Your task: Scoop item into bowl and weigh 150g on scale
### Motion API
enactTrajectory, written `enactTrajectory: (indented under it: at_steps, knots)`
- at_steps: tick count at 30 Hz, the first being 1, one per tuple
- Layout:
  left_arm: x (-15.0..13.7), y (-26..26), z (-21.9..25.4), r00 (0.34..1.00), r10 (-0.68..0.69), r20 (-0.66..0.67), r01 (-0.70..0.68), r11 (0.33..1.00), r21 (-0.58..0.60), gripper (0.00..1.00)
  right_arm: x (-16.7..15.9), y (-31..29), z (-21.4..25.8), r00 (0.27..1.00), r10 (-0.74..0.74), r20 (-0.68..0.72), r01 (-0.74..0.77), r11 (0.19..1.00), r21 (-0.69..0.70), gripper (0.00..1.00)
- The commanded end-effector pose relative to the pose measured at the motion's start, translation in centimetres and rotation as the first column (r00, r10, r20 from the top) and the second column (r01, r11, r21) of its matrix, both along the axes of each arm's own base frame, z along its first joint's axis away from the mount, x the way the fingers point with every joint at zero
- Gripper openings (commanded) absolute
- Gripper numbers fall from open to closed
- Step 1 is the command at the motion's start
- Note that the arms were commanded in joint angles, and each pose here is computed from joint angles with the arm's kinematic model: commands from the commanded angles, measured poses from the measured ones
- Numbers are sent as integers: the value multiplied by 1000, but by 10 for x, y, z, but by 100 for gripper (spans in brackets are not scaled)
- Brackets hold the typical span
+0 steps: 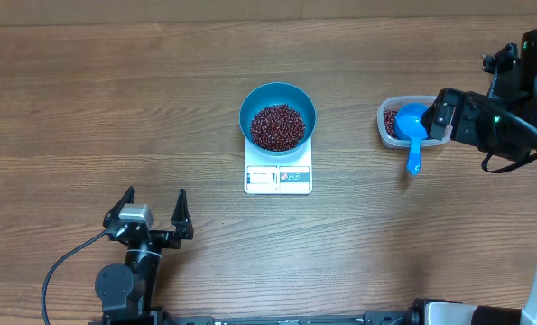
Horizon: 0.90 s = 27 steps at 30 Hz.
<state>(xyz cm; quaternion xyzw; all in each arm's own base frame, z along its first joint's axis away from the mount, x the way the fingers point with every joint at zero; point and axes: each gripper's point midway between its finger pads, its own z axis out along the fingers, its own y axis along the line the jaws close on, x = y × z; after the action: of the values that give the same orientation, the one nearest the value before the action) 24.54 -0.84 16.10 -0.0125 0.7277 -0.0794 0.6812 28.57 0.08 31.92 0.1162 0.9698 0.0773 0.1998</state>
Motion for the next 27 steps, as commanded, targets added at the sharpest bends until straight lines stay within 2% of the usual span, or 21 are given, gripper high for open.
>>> enactTrajectory:
  at_steps: [1,3,7,12,15,17,19,24,27]
  knots:
    - [0,3,0,1000,17,5,-17,1000,21,100,2,0,6,1000,13,27,-13,1000,-7,100]
    - [0,3,0,1000,17,4,-17,1000,20,100,-1,-1,10,999,13,43,-12,1000,-11,100]
    - [0,3,0,1000,17,5,-17,1000,21,99,3,1,32,986,18,165,-15,1000,-16,100]
    - [0,3,0,1000,17,5,-17,1000,21,100,6,9,78,899,46,436,-44,999,-14,100]
    - [0,3,0,1000,17,5,-17,1000,21,100,-2,22,111,765,83,639,-101,995,-9,100]
    - [0,3,0,1000,17,4,-17,1000,20,99,-7,28,117,712,100,695,-131,991,-9,100]
    - [0,3,0,1000,17,5,-17,1000,21,100,-15,39,127,593,133,794,-190,981,-22,100]
    - [0,3,0,1000,17,5,-17,1000,21,100,-25,56,127,359,187,914,-275,957,-87,100]
    - [0,3,0,1000,17,5,-17,1000,21,100,-34,66,117,196,215,957,-314,938,-147,100]
